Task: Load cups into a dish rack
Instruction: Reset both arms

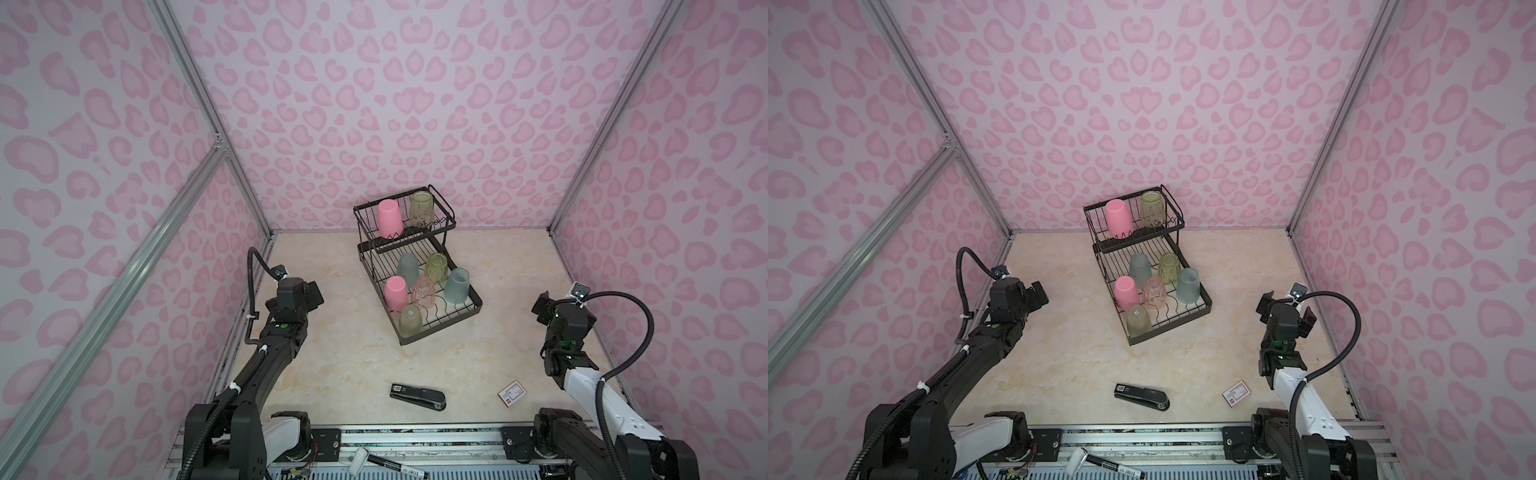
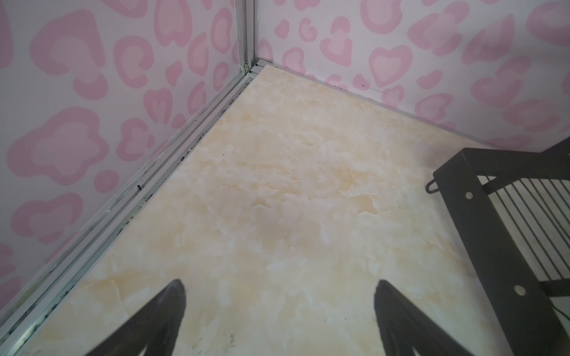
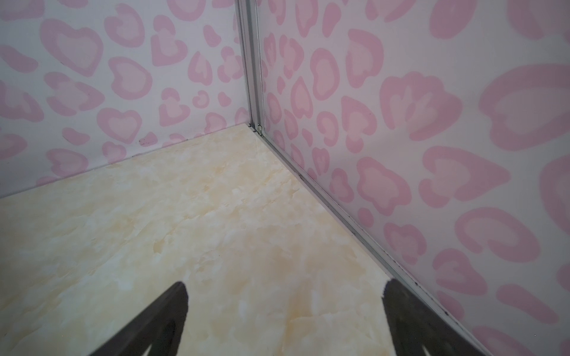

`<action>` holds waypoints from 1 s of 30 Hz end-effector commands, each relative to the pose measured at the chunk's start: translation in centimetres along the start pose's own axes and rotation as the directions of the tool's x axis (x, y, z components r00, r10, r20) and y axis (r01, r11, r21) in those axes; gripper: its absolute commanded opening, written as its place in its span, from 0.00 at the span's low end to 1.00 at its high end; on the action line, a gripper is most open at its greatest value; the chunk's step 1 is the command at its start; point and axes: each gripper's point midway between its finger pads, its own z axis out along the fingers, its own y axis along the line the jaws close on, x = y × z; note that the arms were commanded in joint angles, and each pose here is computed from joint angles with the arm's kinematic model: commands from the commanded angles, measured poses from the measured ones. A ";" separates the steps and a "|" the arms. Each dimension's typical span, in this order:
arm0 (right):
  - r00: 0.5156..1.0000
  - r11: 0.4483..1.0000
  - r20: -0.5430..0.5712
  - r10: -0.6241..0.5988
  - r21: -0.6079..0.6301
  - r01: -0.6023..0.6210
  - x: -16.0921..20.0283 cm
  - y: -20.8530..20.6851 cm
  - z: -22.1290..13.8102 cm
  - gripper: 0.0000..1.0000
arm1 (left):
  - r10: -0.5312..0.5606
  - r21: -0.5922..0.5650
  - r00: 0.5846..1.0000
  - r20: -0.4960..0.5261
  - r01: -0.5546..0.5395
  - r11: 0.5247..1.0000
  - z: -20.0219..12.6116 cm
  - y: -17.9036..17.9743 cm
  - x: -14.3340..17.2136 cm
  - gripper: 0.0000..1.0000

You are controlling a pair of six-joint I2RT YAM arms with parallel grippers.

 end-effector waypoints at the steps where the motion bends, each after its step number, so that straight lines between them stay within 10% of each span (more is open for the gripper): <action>1: 0.998 1.000 0.060 -0.027 0.016 0.026 -0.8 0.1 0.4 0.98 | 0.061 -0.009 0.994 0.088 -0.061 0.998 0.9 0.0 -0.9 0.97; 30: 0.979 0.980 0.068 -0.194 -0.037 0.196 2.7 3.7 1.3 0.97 | 0.183 0.065 0.955 0.234 -0.203 0.977 0.2 0.8 1.4 0.99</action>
